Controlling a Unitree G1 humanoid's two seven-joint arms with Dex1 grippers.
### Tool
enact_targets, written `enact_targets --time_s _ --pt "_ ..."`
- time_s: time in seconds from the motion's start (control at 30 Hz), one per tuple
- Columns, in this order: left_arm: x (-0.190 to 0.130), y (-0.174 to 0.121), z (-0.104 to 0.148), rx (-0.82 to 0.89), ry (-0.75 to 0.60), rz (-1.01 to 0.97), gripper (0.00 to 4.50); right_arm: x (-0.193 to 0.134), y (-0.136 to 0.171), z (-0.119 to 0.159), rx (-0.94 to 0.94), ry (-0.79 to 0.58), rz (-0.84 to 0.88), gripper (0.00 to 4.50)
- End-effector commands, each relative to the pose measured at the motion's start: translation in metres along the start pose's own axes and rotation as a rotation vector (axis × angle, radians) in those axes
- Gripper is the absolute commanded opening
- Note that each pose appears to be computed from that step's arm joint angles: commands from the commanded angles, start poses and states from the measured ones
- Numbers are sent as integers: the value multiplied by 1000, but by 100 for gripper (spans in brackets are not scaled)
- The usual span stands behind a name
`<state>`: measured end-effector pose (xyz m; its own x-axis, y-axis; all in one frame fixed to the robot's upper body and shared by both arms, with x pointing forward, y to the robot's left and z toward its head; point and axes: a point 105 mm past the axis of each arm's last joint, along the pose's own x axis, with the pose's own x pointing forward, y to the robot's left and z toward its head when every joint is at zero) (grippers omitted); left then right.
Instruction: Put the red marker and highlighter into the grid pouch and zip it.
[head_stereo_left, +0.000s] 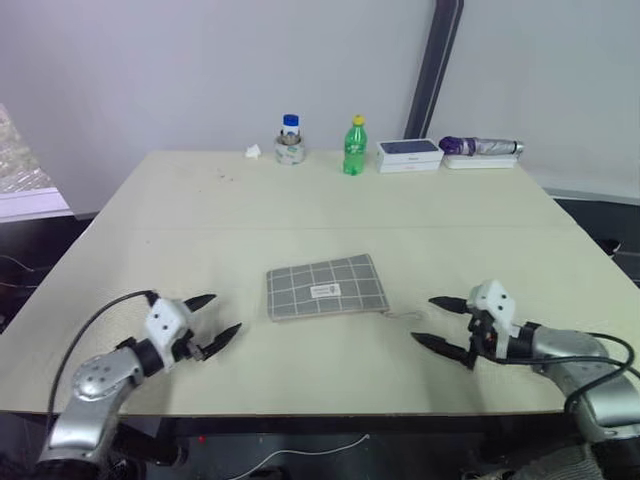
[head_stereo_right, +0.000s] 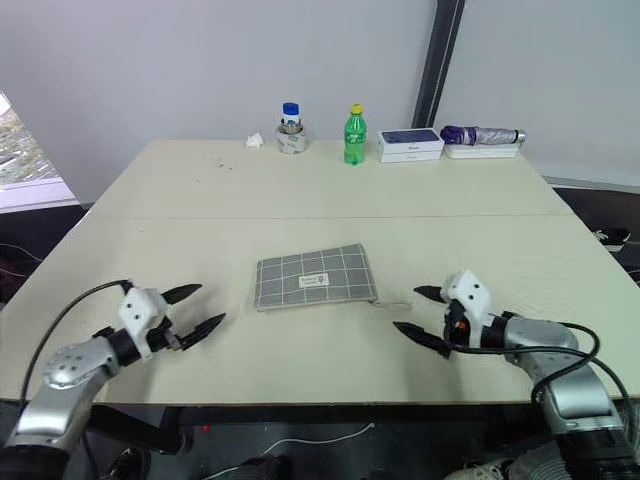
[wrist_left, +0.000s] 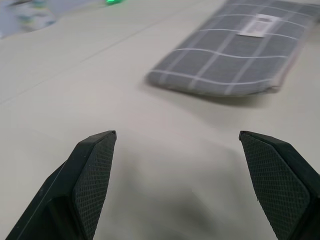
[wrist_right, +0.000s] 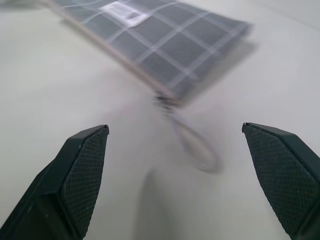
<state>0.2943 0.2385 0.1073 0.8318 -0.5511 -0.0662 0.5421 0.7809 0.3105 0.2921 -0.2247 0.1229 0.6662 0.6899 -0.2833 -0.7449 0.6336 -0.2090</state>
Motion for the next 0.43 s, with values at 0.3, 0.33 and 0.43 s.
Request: enact_targets --time_s 0.3,0.33,0.43 --pt "-38 36 6 43 10 181 415 -28 -31 6 -97 -1 -85 443" --pt "-38 37 5 25 20 188 415 -27 -33 5 -96 -2 -94 443" --pt "-36 38 3 -6 37 197 415 -22 -37 7 -89 -14 -104 443"
